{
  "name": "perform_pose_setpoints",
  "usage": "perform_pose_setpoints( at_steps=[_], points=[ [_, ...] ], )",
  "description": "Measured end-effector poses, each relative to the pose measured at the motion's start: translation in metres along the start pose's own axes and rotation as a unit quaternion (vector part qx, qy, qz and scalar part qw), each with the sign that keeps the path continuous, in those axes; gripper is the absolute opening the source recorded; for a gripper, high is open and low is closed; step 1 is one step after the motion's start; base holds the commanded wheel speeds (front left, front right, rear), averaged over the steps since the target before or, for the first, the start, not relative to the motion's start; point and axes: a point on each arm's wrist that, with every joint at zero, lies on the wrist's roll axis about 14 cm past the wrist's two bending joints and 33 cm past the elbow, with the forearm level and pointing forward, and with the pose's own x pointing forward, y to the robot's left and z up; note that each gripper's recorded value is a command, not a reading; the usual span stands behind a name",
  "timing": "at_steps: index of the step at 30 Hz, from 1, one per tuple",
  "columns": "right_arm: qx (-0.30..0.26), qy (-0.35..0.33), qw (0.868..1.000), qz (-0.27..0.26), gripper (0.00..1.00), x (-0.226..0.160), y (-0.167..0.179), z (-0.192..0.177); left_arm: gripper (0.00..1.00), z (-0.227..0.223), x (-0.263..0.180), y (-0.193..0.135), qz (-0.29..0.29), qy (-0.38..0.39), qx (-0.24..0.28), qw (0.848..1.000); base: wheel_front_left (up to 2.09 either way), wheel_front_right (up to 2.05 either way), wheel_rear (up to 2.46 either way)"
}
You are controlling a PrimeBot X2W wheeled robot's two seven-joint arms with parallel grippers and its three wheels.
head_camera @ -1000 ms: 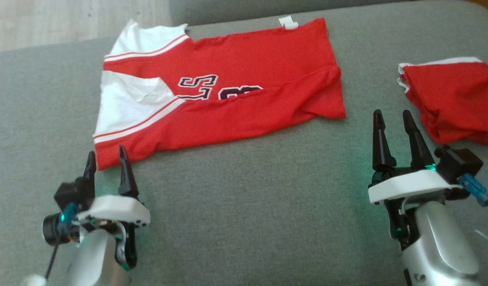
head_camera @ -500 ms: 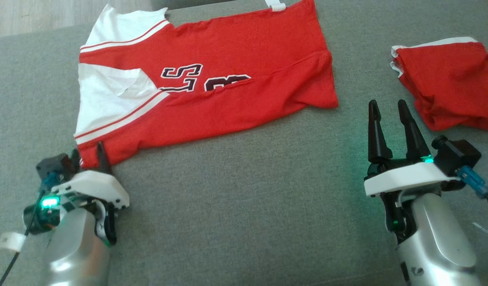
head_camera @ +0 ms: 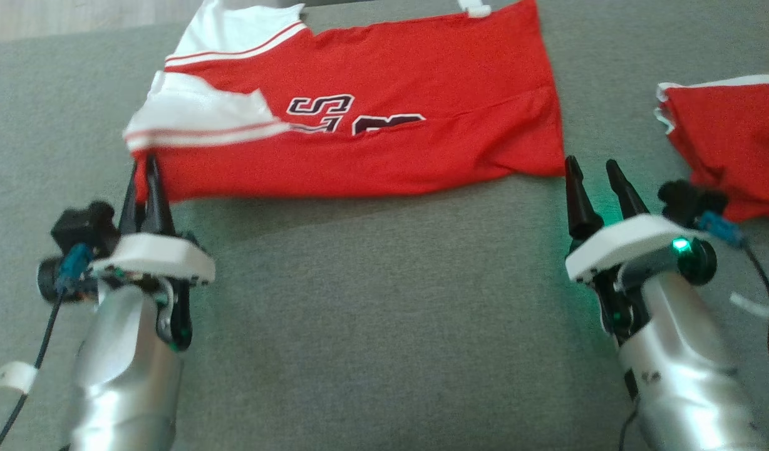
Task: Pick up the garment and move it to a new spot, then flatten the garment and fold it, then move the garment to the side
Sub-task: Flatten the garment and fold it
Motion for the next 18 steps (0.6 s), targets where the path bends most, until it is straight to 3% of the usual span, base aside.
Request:
perform_pose_setpoints(
  at_steps=[6, 13, 14, 15, 16, 18],
  points=[
    [0.046, 0.071, 0.996, -0.006, 1.00, 0.024, 0.004, -0.020, 0.00, 0.034, 0.000, -0.013, -0.031, -0.056, 0.029, 0.998, 0.00, 0.00, 0.00],
    [0.035, 0.121, 0.992, -0.010, 1.00, 0.041, 0.008, -0.033, 0.00, 0.034, -0.005, -0.015, -0.039, -0.060, 0.030, 0.997, 0.00, 0.00, 0.00],
    [0.034, 0.123, 0.992, -0.009, 0.92, 0.043, 0.009, -0.033, 0.00, 0.034, -0.005, -0.014, -0.038, -0.059, 0.030, 0.997, 0.00, 0.00, 0.00],
    [0.033, 0.125, 0.992, -0.007, 0.54, 0.045, 0.011, -0.033, 0.00, 0.032, -0.006, -0.012, -0.036, -0.058, 0.032, 0.997, 0.00, 0.00, 0.00],
    [0.028, 0.122, 0.992, -0.005, 0.00, 0.046, 0.012, -0.032, 0.00, 0.031, -0.008, -0.012, -0.035, -0.056, 0.035, 0.997, 0.00, 0.00, 0.00],
    [0.016, 0.119, 0.993, -0.004, 0.00, 0.045, 0.012, -0.034, 0.00, 0.027, -0.009, -0.010, -0.033, -0.051, 0.035, 0.998, 0.00, 0.00, 0.00]
  ],
)
